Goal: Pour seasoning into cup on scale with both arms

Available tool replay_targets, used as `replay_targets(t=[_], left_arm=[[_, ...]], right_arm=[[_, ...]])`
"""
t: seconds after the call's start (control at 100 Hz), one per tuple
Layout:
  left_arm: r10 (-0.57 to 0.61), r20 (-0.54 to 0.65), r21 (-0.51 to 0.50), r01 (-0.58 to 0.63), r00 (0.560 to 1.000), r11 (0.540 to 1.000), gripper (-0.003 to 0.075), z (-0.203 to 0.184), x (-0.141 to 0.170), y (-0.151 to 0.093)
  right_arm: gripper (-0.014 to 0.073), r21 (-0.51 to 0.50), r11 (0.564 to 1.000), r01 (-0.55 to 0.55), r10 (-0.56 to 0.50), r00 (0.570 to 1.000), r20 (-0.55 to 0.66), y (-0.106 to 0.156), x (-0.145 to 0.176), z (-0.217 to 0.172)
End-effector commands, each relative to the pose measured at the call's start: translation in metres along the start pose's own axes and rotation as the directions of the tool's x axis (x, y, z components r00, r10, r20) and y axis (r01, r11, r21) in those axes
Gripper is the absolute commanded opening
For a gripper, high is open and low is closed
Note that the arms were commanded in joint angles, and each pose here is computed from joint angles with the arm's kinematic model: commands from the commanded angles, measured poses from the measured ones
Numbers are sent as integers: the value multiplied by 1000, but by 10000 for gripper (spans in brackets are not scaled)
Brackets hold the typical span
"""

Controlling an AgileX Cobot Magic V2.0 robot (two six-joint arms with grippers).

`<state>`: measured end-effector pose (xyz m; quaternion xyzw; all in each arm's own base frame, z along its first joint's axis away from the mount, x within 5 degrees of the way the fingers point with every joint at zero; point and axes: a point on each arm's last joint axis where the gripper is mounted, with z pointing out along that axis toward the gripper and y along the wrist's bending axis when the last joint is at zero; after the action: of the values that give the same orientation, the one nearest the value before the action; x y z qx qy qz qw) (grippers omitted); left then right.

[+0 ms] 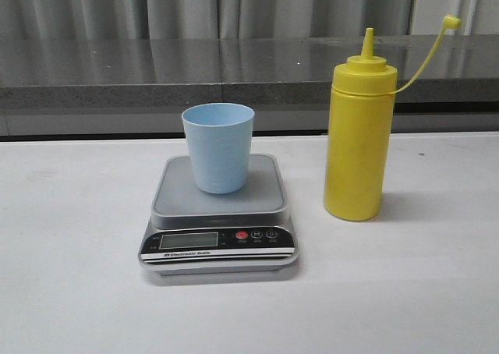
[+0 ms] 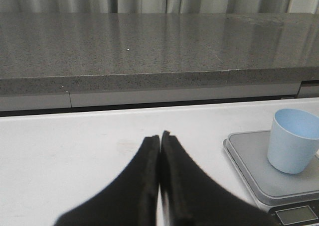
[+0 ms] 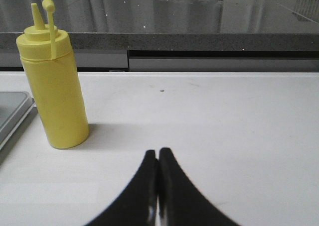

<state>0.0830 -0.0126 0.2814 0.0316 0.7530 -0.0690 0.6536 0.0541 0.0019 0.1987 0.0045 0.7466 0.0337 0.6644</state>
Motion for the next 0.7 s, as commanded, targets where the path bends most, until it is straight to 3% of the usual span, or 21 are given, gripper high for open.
replay_targets(t=[0.0,0.69], left_arm=[[-15,89,-8,16,996,1000,-20,-1,-15,0],[-15,89,-8,16,996,1000,-20,-1,-15,0]], right_arm=[[-69,-5,1000,8,-8,991,137,1,-13,-3],[-69,-7,1000,8,-7,990,140,1,-6,-1]])
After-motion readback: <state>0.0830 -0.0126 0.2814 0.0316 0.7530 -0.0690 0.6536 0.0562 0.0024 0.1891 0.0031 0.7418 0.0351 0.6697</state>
